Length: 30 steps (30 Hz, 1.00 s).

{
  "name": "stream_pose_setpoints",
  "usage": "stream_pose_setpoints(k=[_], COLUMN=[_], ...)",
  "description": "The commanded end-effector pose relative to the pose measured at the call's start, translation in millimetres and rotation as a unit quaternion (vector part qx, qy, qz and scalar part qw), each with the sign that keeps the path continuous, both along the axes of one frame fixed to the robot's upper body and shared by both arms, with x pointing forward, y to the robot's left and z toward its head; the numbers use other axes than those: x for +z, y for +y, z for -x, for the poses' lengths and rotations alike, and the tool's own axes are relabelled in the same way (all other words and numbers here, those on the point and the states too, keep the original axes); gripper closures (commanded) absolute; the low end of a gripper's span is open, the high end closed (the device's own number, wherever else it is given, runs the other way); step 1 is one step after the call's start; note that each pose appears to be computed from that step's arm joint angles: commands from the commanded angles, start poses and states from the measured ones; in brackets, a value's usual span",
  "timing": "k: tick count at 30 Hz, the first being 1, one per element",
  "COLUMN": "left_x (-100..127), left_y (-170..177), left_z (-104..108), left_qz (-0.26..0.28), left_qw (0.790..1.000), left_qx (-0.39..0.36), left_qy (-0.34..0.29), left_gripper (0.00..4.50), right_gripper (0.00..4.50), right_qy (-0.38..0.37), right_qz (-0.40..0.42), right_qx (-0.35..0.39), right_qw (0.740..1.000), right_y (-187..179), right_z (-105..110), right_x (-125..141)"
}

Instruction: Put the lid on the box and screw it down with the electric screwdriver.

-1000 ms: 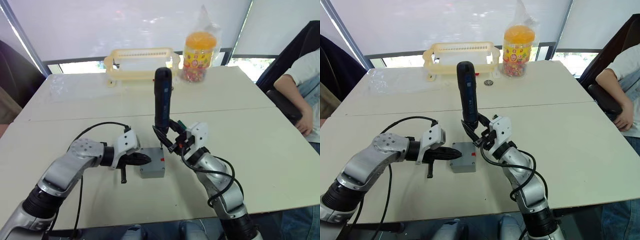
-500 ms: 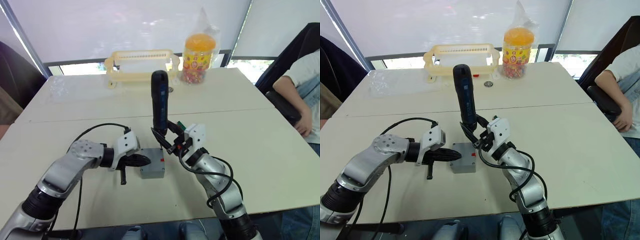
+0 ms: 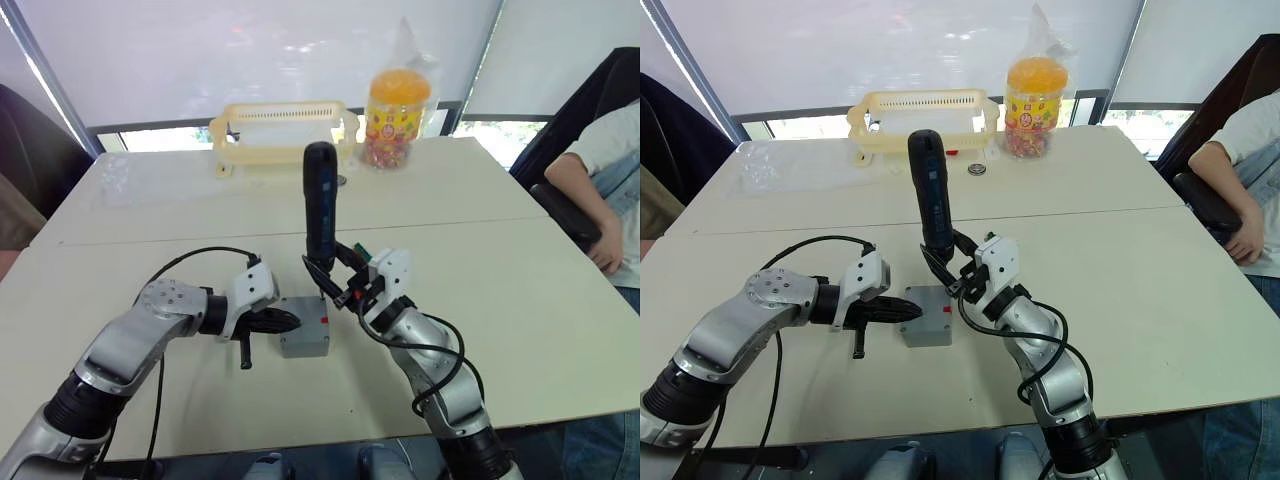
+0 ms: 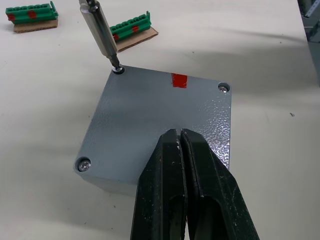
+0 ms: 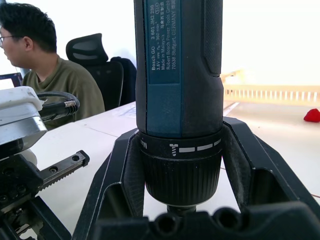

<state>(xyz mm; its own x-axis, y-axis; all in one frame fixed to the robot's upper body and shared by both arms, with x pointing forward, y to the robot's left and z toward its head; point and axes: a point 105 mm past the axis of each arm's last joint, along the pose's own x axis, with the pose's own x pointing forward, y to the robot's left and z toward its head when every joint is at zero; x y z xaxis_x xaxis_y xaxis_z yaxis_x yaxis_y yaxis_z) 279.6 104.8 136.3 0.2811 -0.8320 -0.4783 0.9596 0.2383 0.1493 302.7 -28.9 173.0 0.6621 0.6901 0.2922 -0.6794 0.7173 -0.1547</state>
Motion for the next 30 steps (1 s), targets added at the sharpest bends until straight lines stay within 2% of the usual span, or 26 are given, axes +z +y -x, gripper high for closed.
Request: stream_pose_setpoints(k=[1,30], left_x=[-7,-8], left_y=[3,2], left_z=[-1,-1], left_qz=[-0.014,-0.017], left_qw=[1.000,1.000], left_qx=[0.008,0.010], left_qy=[0.009,0.002], left_gripper=[4.44,4.44], right_gripper=[2.72,2.72], right_qy=[0.048,0.095], right_qz=[0.036,0.053], right_qx=[-0.006,-0.009], right_qw=[0.998,0.994], right_y=[-3,-5], right_z=[-3,-4], right_x=[-31,-66])
